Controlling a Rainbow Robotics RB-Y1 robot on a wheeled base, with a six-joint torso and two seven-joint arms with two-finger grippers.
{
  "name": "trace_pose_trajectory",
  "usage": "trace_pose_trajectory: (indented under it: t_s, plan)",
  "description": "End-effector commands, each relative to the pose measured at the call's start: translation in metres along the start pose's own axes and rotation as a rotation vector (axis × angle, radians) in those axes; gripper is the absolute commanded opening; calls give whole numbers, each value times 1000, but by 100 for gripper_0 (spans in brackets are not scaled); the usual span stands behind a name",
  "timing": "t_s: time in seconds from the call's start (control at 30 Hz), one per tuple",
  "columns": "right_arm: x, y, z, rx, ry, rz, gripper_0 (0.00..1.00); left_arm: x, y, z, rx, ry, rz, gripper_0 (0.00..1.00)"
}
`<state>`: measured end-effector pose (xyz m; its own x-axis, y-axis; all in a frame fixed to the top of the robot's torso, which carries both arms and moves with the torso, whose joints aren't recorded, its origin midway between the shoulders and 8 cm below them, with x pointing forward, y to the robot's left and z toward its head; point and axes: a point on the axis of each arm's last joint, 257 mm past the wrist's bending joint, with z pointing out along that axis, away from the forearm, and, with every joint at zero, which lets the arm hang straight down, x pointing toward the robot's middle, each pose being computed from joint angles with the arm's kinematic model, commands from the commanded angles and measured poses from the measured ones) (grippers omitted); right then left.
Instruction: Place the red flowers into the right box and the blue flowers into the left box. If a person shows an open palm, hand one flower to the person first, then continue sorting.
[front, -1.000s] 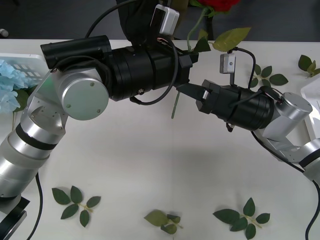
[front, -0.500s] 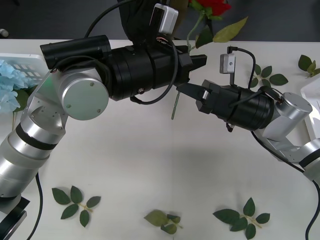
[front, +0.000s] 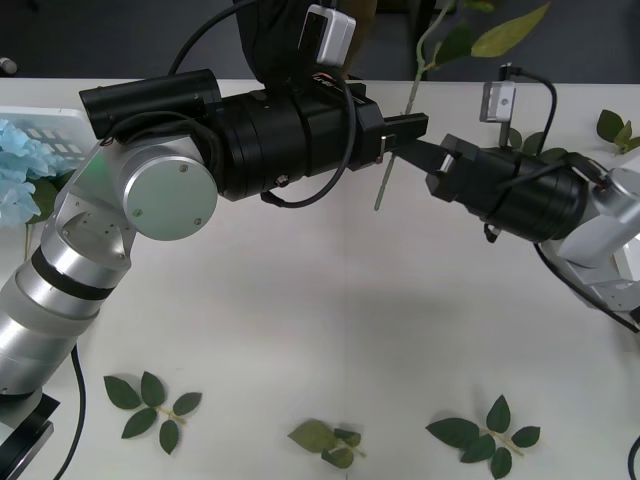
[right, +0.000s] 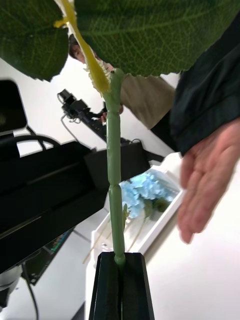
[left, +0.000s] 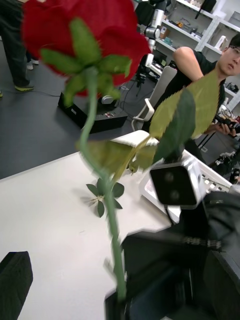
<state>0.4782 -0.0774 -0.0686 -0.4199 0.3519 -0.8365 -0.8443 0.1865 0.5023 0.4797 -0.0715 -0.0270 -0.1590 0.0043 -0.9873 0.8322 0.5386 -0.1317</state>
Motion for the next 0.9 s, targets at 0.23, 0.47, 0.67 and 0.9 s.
trace_pose_trajectory:
  t_s: [0.23,0.47,0.67,0.9]
  plan:
    - [-70,-11,-88,123,29,-173,0,-12,-13,2,27,-28,-64,100]
    - [-105,16,-93,159,-10,-308,0,-11,0,-9,16,-14,-75,100]
    - [-120,45,-58,246,-65,-514,0,-17,19,-30,14,-21,-113,100]
    - [-118,49,-14,324,-99,-725,0,-19,52,-58,-36,-6,-118,100]
